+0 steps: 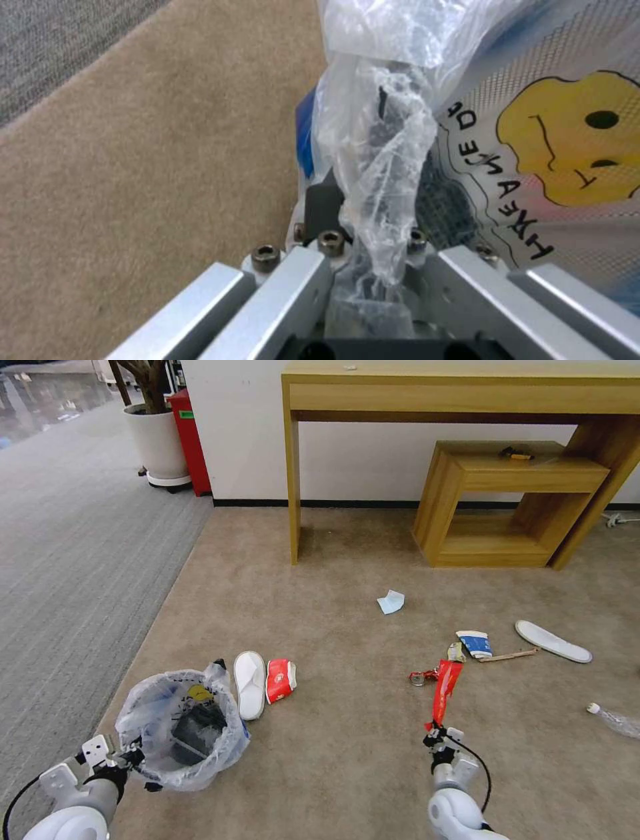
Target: Pick up the trash bin and place the garbage on the floor into it.
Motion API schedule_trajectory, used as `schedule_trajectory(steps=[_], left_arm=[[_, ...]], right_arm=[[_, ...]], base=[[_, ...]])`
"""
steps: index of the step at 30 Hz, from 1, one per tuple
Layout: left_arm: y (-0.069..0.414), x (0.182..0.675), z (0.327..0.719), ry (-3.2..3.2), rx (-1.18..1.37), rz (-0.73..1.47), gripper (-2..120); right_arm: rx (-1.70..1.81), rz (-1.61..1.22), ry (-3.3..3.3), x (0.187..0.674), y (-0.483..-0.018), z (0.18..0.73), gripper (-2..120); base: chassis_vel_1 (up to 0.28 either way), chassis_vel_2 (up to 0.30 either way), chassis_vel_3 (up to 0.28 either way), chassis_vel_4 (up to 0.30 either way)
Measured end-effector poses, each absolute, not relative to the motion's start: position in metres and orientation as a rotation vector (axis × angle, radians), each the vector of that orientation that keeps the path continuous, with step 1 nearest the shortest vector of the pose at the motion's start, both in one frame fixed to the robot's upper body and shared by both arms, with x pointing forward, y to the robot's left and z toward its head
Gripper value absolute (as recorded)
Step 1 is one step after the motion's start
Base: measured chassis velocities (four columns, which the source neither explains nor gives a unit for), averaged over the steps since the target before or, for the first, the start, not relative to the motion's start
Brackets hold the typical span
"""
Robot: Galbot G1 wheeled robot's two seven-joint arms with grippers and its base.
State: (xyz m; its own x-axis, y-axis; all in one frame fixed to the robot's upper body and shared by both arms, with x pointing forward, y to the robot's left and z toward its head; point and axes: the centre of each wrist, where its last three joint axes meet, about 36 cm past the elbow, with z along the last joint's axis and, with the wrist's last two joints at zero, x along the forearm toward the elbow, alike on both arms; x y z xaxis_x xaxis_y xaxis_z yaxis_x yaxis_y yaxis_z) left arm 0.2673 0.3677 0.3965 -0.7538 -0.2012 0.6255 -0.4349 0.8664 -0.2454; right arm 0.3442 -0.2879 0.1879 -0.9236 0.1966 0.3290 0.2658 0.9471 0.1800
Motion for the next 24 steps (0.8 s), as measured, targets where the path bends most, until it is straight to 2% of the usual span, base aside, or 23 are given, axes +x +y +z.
schedule_trajectory(steps=[7, 9, 24], left_arm=[[0.365, 0.261, 0.401, -2.406, 0.436, 0.496, 0], [0.365, 0.258, 0.403, -2.403, 0.423, 0.474, 0], [0.364, 0.262, 0.412, -2.421, 0.381, 0.438, 0]], right_arm=[[-0.249, -0.263, -2.845, 0.338, -0.299, 0.214, 0], [-0.148, -0.228, -2.895, 0.336, -0.301, 0.238, 0], [0.325, -0.337, -3.073, 0.346, -0.257, 0.332, 0]], base=[[0.000, 0.000, 0.000, 0.000], [0.000, 0.000, 0.000, 0.000], [0.000, 0.000, 0.000, 0.000]])
